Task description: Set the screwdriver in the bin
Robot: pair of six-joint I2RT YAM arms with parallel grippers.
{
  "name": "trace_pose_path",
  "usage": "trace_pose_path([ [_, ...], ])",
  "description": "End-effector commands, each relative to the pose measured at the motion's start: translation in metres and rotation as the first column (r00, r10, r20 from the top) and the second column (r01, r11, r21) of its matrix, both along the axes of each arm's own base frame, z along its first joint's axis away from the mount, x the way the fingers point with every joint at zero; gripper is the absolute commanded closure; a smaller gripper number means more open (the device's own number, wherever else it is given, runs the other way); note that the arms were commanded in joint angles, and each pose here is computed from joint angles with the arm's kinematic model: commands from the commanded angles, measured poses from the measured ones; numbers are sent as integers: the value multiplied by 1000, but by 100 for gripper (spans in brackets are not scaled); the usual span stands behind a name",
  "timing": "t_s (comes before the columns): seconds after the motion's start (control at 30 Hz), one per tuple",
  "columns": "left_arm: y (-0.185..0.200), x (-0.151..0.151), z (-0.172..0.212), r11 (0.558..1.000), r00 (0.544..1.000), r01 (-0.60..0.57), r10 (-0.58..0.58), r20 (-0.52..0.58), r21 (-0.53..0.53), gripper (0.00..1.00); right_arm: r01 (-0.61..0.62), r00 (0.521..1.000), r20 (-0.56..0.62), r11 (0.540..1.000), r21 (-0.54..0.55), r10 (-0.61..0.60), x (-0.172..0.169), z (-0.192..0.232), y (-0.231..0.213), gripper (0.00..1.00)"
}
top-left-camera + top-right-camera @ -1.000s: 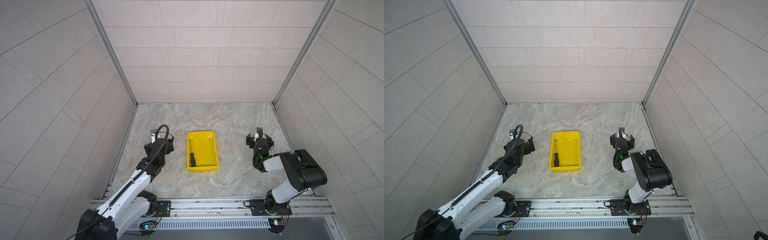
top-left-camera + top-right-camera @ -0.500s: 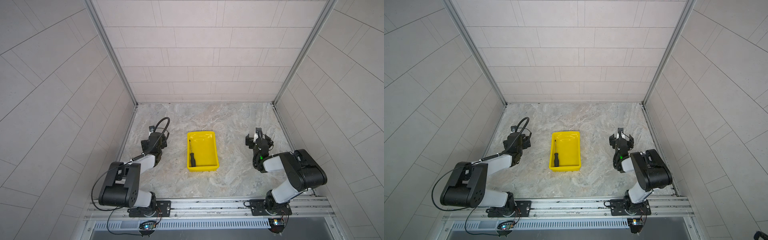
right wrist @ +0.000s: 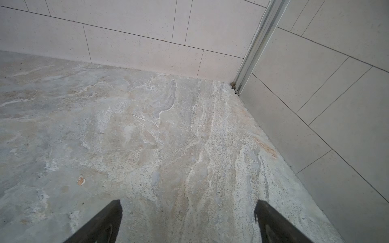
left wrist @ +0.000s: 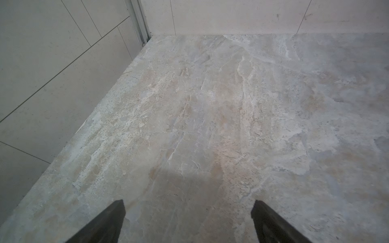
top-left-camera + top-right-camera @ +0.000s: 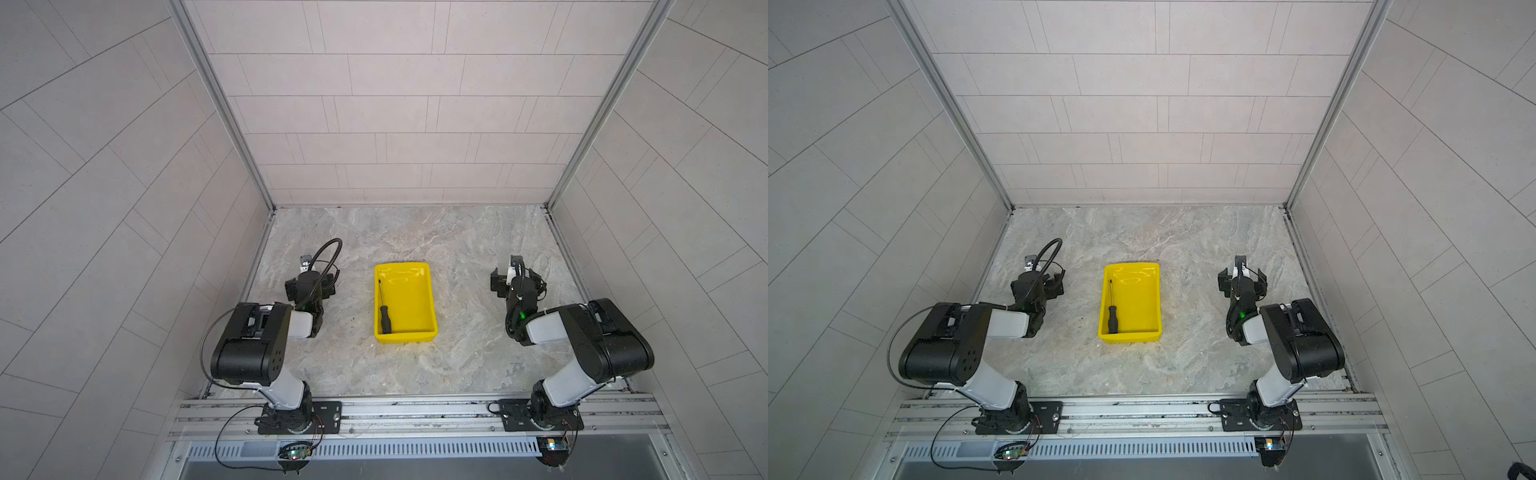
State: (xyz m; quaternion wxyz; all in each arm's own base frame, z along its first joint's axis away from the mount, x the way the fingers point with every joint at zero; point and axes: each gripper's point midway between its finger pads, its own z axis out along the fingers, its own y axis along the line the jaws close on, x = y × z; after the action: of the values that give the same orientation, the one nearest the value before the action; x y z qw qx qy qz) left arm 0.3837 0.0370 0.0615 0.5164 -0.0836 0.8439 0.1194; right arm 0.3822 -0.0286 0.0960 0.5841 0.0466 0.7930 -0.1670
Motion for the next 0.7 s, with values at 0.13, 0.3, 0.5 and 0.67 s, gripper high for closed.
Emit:
trace_pose_path([
  [0.13, -4, 7, 29, 999, 991, 2, -8, 134, 47, 0, -6, 1000, -8, 1000, 12, 6, 3, 0, -1, 1],
  [0.3, -11, 5, 31, 997, 989, 21, -31, 142, 69, 0, -16, 1000, -14, 1000, 22, 17, 5, -1, -1, 1],
  [0.5, -11, 5, 31, 997, 989, 23, -32, 144, 68, 0, -16, 1000, -14, 1000, 20, 16, 5, -1, -1, 1],
  [0.67, -11, 5, 31, 997, 989, 22, -32, 144, 68, 0, -18, 1000, -19, 1000, 16, 19, 5, -2, -1, 1],
])
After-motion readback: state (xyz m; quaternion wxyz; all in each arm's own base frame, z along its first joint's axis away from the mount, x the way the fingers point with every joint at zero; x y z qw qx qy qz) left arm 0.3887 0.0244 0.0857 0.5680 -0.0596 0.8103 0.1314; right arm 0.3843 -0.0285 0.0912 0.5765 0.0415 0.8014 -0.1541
